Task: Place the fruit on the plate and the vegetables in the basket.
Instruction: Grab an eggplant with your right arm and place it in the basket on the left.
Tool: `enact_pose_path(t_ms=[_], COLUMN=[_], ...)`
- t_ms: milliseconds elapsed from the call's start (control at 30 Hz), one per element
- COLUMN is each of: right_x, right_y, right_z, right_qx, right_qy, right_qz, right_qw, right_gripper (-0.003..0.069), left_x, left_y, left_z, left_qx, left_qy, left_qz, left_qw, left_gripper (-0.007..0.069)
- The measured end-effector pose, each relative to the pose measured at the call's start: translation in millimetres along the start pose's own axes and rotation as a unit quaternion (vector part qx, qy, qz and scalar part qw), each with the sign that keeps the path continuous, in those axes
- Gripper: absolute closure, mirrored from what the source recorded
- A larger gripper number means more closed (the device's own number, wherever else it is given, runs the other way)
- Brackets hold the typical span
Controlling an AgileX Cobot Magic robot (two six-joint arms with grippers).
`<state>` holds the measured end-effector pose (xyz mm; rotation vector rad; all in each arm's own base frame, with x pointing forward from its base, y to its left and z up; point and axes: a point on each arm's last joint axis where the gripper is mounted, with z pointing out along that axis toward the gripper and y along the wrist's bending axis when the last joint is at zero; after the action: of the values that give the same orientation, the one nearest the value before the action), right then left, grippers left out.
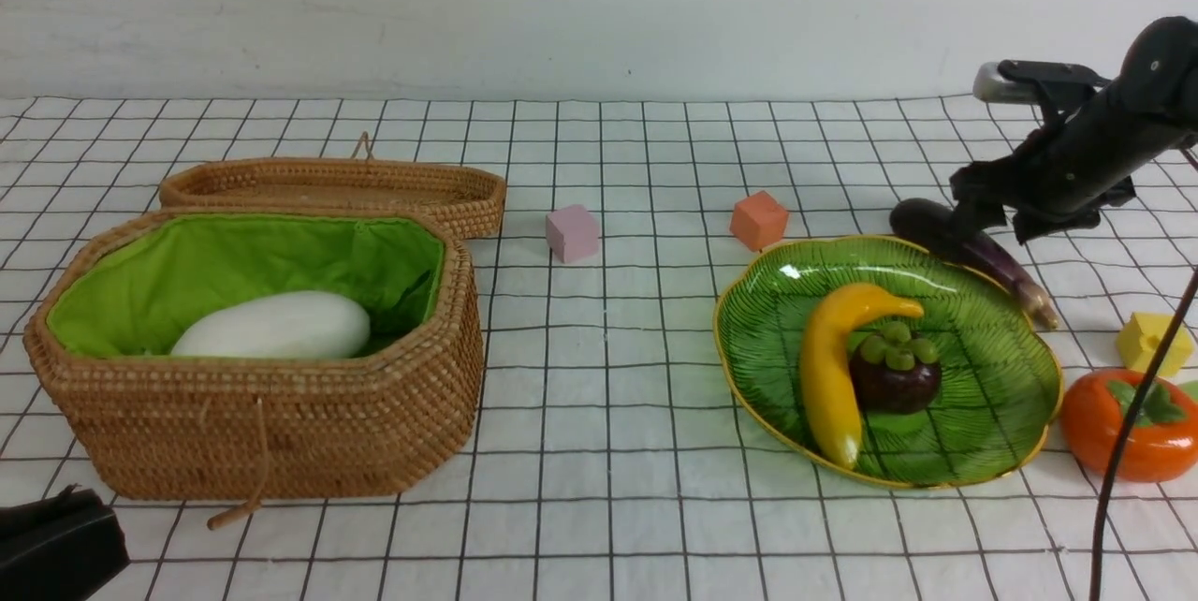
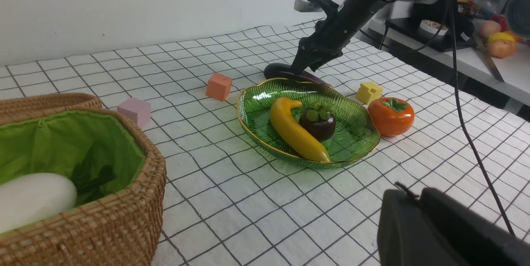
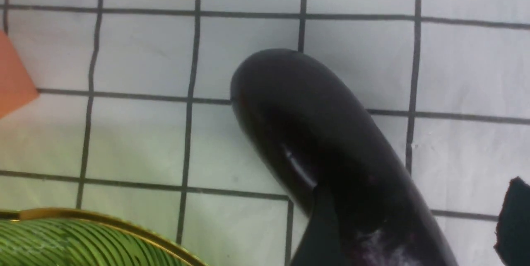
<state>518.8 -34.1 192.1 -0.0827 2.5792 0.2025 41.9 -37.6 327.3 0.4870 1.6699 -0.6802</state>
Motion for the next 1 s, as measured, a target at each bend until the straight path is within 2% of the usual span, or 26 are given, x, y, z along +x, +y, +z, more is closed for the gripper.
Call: enact_pose_path(t_ms=[400,600,667,833,1000], right_x=[4,9,10,8,-1], right_y=[-3,-9,-12,-14,-8], right_z=[13,25,30,31,9], right_qx=[0.004,0.024,0.034,0.042,0.029], right_qy=[0.004,0.011,0.010,0.002,0.006], right_qz=[-0.008,-0.029,-0.038,-0.044,-0.041], right_qw=[1.000,0.999,0.999,0.998,0.999], right_gripper=[0.0123,0.0129,0.0143,0.0260,0.0260], left_x=[0,0,0,0,0], left_y=[0,1,1,1,1], left_z=[0,0,0,0,0], left_qx=[-0.001,-0.003,-0.004,-0.004,-0.005], left_qy=[0.003,0.002,0.002,0.002,0.002], left_qz=[0.002,0.005,0.006,0.008,0.008], left_qw=[1.000,1.000,1.000,1.000,1.000], left_gripper=[0.0582,0.0582,0.0582,0.0577,0.0575])
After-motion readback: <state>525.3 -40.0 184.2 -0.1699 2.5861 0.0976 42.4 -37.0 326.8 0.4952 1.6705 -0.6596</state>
